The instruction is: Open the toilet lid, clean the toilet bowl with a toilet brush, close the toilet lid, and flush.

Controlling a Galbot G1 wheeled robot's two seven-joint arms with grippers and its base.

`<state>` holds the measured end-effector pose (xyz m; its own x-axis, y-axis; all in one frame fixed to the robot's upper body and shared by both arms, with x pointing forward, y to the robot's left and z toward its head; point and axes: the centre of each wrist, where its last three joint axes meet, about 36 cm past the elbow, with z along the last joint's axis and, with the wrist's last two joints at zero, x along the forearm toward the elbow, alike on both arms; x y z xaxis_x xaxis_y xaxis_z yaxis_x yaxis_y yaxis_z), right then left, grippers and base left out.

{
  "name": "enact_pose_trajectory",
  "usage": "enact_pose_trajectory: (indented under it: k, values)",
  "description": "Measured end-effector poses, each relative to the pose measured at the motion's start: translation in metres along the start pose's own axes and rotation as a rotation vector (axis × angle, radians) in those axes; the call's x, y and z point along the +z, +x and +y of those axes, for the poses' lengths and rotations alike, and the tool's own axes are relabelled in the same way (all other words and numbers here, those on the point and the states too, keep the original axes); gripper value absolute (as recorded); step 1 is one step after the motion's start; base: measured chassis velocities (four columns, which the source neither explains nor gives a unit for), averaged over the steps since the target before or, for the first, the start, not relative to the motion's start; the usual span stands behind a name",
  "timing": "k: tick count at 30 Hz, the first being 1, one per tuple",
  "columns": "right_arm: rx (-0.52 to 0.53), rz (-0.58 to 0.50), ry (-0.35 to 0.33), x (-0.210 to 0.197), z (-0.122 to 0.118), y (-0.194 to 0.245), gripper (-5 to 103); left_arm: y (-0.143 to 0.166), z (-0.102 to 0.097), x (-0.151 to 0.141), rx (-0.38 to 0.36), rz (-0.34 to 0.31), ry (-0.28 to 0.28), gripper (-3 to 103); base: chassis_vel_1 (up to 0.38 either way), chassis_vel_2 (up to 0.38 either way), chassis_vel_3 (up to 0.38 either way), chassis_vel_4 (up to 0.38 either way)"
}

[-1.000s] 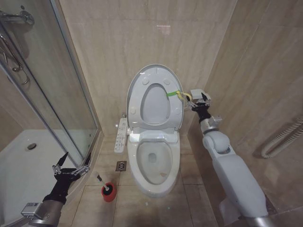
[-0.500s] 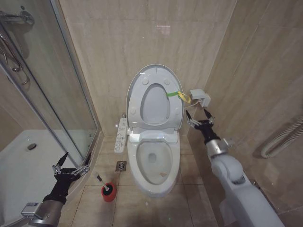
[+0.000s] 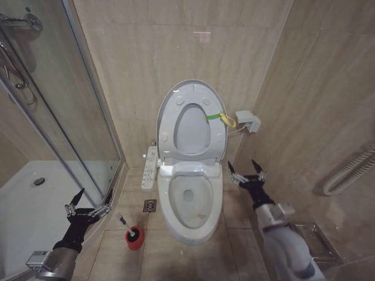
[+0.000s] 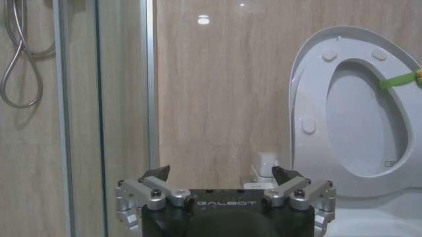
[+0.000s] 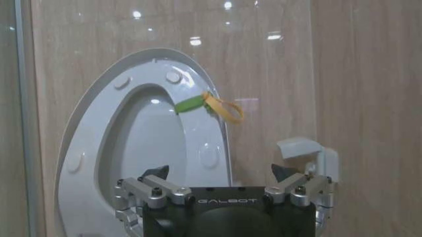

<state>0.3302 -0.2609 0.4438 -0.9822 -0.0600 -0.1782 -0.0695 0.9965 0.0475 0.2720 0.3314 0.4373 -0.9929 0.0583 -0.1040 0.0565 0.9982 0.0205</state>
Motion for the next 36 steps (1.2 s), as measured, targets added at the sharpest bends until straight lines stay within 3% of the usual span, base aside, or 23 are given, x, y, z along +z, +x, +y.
enact_pose_trajectory:
  k: [12,16,21,30,36]
  values:
    - [0.092,0.043,0.057,0.021,-0.005,0.049,100,0.0,0.0,0.0,0.0,0.0,0.0,100,0.0,0.0,0.0,0.0]
    - [0.125,0.043,0.058,0.015,0.005,0.067,100,0.0,0.0,0.0,0.0,0.0,0.0,100,0.0,0.0,0.0,0.0]
    - [0.124,0.028,0.049,0.001,0.021,0.08,100,0.0,0.0,0.0,0.0,0.0,0.0,100,0.0,0.0,0.0,0.0]
    - [0.089,0.01,0.099,-0.009,0.025,0.095,100,0.0,0.0,0.0,0.0,0.0,0.0,100,0.0,0.0,0.0,0.0]
    - [0.089,0.023,0.098,-0.007,0.029,0.103,100,0.0,0.0,0.0,0.0,0.0,0.0,100,0.0,0.0,0.0,0.0]
